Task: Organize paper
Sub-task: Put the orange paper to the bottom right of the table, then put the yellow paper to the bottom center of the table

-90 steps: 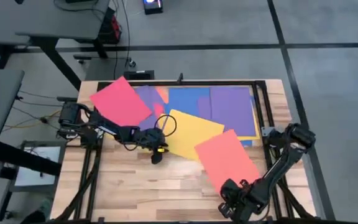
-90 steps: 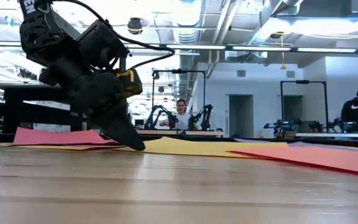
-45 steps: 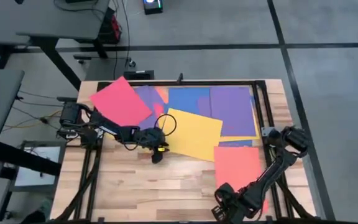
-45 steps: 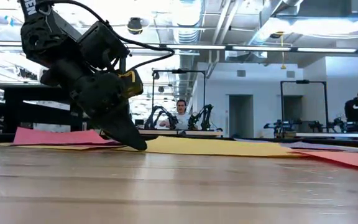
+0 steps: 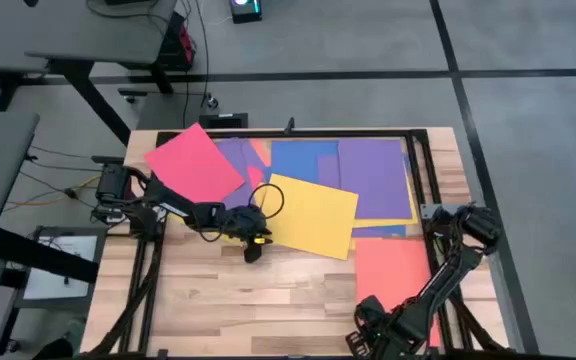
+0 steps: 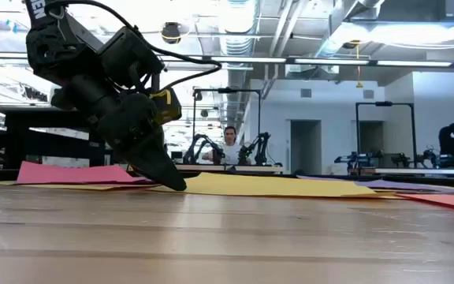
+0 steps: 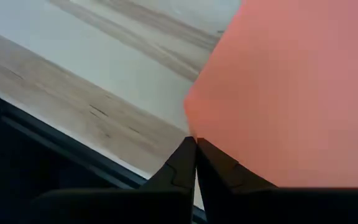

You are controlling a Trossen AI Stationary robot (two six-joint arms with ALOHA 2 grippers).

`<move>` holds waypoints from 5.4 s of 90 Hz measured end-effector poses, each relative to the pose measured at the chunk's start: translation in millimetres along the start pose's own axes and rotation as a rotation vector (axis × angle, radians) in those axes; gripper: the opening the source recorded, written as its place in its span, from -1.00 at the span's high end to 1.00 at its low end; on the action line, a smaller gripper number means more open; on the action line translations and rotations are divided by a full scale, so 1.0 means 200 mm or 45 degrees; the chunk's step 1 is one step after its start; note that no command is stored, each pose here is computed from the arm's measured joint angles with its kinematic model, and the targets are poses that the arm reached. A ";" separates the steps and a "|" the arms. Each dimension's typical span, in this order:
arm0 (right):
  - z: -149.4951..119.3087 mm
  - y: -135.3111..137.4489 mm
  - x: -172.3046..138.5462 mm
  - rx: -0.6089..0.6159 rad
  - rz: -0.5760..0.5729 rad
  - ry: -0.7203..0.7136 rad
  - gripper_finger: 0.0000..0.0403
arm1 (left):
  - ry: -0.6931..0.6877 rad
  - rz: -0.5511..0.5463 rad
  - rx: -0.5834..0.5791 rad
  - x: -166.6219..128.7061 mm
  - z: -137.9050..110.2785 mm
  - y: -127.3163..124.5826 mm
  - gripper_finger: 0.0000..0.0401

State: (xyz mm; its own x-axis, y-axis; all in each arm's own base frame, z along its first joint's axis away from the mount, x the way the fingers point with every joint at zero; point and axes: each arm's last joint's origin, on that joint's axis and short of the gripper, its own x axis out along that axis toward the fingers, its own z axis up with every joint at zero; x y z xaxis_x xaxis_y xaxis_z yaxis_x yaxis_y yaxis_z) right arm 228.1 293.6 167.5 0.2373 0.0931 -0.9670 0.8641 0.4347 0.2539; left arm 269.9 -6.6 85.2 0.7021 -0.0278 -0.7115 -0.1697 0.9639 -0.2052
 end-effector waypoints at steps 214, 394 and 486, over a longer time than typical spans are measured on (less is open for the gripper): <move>0.94 0.04 0.11 -0.943 0.108 -0.385 0.32 | -0.316 0.204 -0.024 -0.33 0.29 -0.30 0.41; 1.14 -0.47 0.14 -1.096 -0.413 -0.405 0.32 | -0.107 -0.068 -0.280 0.16 0.02 -0.83 0.41; 1.48 -0.35 0.20 -1.494 -0.303 -0.481 0.32 | -0.213 -0.122 -0.318 0.14 0.05 -0.86 0.41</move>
State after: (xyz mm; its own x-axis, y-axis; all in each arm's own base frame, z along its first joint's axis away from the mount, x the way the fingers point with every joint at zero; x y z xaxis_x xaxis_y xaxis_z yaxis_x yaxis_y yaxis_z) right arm 308.6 2.6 117.6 0.4096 -0.2746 -0.8699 0.0339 0.9575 -0.2863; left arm 326.6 -169.4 106.8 0.8236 -0.0512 -0.5649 -0.2477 0.8635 -0.4394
